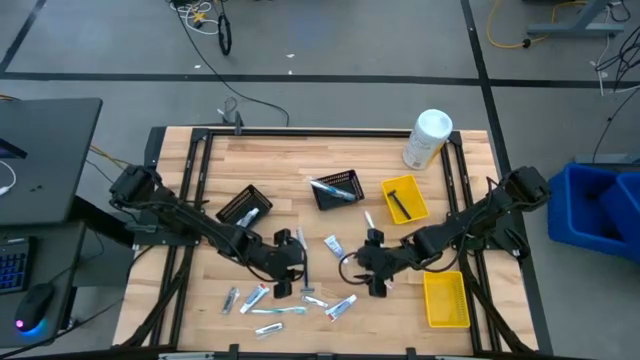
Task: Pick & Place Travel size toiletries
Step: Put the silver nail cutter into the bottom yellow basket
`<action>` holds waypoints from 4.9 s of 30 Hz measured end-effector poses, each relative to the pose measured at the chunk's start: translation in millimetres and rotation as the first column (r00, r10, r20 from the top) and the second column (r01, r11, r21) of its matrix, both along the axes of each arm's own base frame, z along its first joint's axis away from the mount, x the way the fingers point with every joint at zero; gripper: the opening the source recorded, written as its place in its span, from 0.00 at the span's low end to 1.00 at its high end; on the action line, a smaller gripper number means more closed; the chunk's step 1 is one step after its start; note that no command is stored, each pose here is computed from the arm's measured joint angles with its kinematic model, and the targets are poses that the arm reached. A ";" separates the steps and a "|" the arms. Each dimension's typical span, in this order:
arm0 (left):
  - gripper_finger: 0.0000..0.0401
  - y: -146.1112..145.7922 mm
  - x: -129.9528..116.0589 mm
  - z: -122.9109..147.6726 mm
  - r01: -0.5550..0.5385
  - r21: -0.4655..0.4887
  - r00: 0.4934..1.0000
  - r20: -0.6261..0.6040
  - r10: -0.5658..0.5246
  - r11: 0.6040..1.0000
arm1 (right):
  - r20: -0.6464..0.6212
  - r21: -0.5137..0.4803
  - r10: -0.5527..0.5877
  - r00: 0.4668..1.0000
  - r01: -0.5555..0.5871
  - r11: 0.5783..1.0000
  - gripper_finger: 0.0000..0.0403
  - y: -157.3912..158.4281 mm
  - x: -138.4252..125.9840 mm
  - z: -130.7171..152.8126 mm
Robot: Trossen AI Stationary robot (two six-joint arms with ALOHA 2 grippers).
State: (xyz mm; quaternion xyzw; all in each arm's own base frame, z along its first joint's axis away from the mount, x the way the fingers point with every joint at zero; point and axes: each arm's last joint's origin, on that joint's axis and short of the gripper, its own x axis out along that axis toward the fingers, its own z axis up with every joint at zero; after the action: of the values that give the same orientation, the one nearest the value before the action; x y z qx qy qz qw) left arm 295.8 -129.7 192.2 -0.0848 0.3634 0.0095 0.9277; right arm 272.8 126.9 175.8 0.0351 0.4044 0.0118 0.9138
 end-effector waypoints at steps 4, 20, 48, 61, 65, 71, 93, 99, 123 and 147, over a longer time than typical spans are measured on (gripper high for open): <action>0.33 -3.8 -0.4 1.1 0.006 -0.037 1.000 0.008 -0.006 0.999 | 0.011 0.001 0.003 1.000 -0.003 1.000 0.72 0.2 0.8 0.7; 0.32 -29.7 -4.7 -1.1 0.038 -0.087 0.998 0.061 -0.032 0.996 | 0.180 0.083 0.069 0.981 -0.085 0.993 0.69 26.2 20.1 -13.1; 0.32 -66.5 -31.2 2.6 -0.094 0.055 0.976 0.202 0.081 0.994 | 0.260 0.097 -0.002 0.966 -0.024 0.995 0.62 81.4 64.7 -65.3; 0.32 -65.8 -31.0 3.1 -0.115 0.077 0.971 0.218 0.096 0.990 | 0.261 0.099 -0.017 0.965 -0.009 0.995 0.66 86.0 72.1 -97.5; 0.32 -65.8 -31.0 3.2 -0.121 0.067 0.970 0.218 0.103 0.990 | 0.273 0.059 -0.018 0.962 0.001 0.998 0.65 86.4 73.7 -101.0; 0.32 -65.8 -31.0 3.1 -0.121 0.064 0.970 0.218 0.104 0.991 | 0.262 -0.035 0.053 0.964 -0.046 0.998 0.54 84.6 73.6 -102.9; 0.32 -65.7 -31.1 3.0 -0.121 0.067 0.971 0.216 0.104 0.990 | 0.187 -0.039 0.082 0.979 -0.076 0.996 0.21 74.9 70.9 -84.8; 0.32 -65.8 -31.2 2.9 -0.117 0.068 0.972 0.214 0.100 0.991 | 0.172 0.032 0.143 0.975 -0.151 0.988 0.19 74.2 72.9 -81.9; 0.32 -65.8 -31.2 2.8 -0.118 0.067 0.972 0.214 0.101 0.991 | 0.151 -0.087 0.203 0.968 -0.191 0.978 0.34 65.8 77.0 -88.3; 0.32 -65.0 -31.1 3.2 -0.139 0.081 0.967 0.227 0.118 0.987 | 0.132 -0.068 0.056 0.990 -0.047 0.997 0.13 61.3 49.8 -17.8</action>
State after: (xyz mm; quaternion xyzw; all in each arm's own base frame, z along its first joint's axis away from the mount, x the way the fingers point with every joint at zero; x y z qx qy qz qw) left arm 264.7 -194.7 195.4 -0.0640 0.2505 0.0778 0.9629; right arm 322.6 188.2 158.0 -0.0059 0.3434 0.0245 0.9388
